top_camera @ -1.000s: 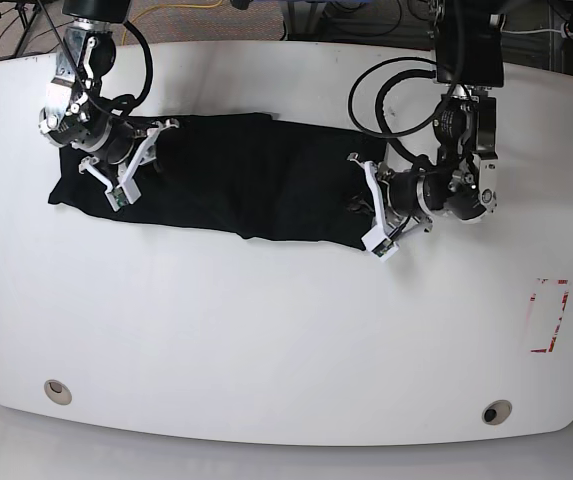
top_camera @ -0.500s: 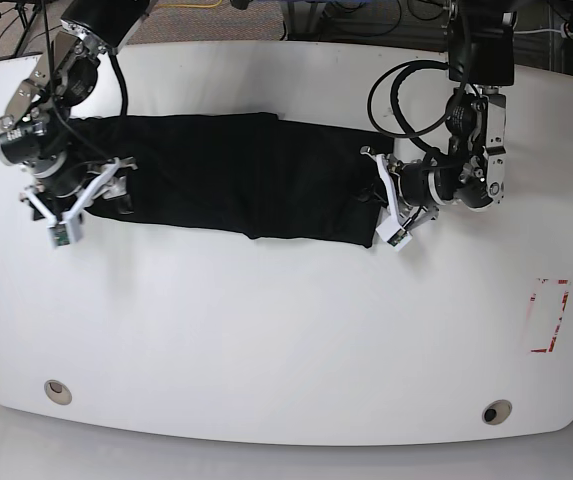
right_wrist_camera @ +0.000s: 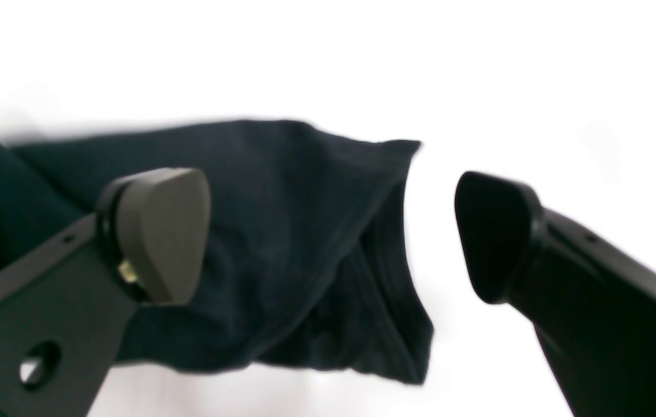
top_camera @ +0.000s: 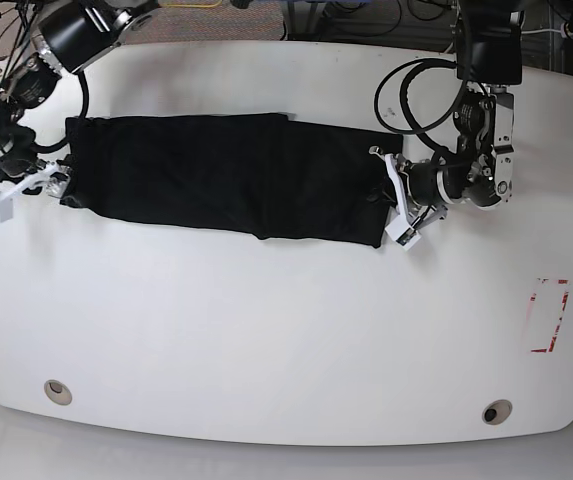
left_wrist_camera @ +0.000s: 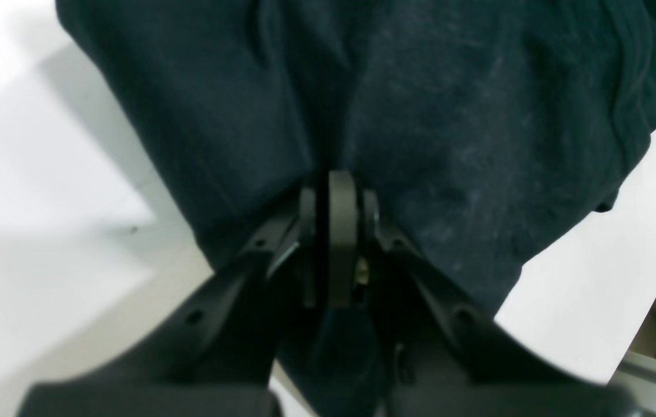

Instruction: Layout the t-shirt on the table in an organized manner, then fold the t-shirt properly

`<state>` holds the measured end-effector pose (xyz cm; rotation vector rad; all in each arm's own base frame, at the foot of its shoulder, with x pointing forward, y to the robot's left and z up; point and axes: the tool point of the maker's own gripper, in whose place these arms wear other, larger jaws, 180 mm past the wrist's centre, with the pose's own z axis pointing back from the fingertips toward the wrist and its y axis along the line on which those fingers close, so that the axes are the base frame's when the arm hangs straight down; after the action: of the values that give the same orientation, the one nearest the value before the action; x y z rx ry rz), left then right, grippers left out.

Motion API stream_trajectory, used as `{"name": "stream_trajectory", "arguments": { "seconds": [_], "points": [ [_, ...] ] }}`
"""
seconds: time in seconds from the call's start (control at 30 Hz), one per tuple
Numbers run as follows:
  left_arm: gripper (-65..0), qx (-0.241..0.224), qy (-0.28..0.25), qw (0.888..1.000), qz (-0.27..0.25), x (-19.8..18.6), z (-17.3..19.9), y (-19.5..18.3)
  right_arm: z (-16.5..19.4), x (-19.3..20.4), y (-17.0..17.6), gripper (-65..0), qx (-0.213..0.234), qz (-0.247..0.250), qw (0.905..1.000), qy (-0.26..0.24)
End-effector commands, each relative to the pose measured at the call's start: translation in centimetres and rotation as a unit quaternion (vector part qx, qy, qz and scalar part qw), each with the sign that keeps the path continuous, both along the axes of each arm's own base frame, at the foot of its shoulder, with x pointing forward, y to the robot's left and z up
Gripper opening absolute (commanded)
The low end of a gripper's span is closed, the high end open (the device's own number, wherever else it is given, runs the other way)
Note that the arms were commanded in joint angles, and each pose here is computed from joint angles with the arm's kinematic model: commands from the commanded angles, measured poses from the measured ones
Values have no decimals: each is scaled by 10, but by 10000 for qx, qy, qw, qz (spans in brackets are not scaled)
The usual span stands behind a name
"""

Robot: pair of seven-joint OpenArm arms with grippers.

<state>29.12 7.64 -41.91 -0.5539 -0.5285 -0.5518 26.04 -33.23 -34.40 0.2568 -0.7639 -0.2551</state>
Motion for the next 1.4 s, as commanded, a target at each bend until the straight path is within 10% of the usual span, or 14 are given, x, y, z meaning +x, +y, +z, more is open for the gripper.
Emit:
{"name": "stream_trajectory", "arguments": {
  "seconds": [0.0,1.1,1.37],
  "points": [
    [-649,546,201,9983,-63,-6,-11,18,-1,2,-10,0,232,-58,9997,-89],
    [-647,523,224,9984,-68,-9,-13,16,-56,-19,39,-11,694,341,9967,254],
    [-647,523,224,9984,-68,-9,-13,16,-62,-17,57,-200,852,428,9951,245]
  ]
}}
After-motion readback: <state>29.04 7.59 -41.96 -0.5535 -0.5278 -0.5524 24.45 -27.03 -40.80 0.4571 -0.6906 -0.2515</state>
